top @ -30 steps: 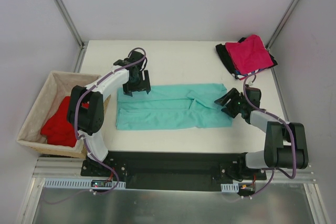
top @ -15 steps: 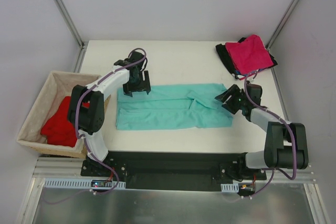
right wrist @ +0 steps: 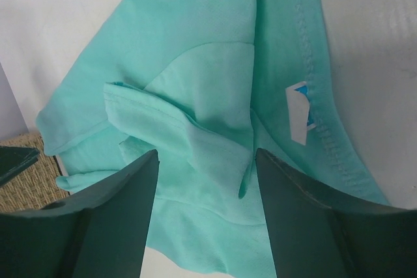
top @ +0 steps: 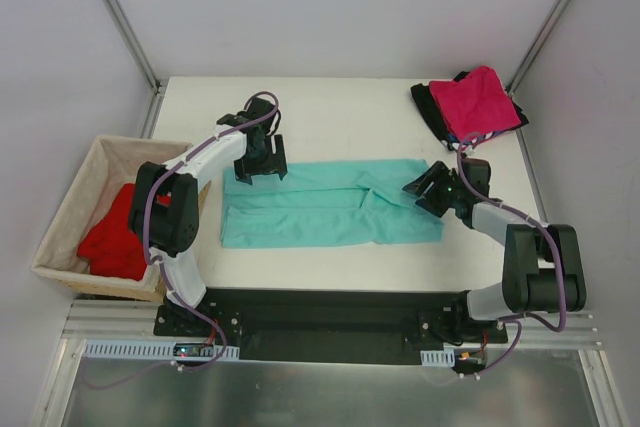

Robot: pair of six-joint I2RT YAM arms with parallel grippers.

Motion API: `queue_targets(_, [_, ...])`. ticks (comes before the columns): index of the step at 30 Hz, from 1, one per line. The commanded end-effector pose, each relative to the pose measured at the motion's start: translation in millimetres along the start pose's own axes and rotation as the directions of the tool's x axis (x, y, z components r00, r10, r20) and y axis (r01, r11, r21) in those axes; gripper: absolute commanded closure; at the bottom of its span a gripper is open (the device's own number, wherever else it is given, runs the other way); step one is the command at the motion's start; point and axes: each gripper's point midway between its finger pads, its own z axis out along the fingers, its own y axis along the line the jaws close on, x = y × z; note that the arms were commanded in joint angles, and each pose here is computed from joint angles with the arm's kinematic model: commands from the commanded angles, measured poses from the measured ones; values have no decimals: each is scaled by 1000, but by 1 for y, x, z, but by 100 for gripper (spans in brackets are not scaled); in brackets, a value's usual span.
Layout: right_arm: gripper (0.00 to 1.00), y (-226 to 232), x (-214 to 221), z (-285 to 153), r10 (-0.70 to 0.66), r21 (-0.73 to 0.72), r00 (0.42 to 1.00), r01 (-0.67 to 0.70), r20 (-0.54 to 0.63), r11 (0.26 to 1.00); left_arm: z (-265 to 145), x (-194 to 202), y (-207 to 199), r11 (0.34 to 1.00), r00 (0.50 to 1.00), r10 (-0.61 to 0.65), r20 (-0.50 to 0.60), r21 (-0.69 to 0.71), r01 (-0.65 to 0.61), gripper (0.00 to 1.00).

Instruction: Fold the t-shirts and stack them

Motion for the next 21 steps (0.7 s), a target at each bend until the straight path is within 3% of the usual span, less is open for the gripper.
queue_targets(1, [37,18,-13,3,-18,-38,999,20,32,999,-4,0,2,1000,1000,21,5,-22,-21,21])
queue_targets(7, [50,16,-12,5,-14,-32,1000,15,28,999,-3,1,2,1000,1000,21,2,-23,-21,21])
queue_targets(15, [58,14,-11,3,-18,-25,999,18,32,1000,-3,1,3,999,1000,18,2,-26,-18,21])
queue_targets(21, [70,13,-9,-1,-26,-21,999,27,36,999,-3,1,4,999,1000,20,4,-26,-20,21])
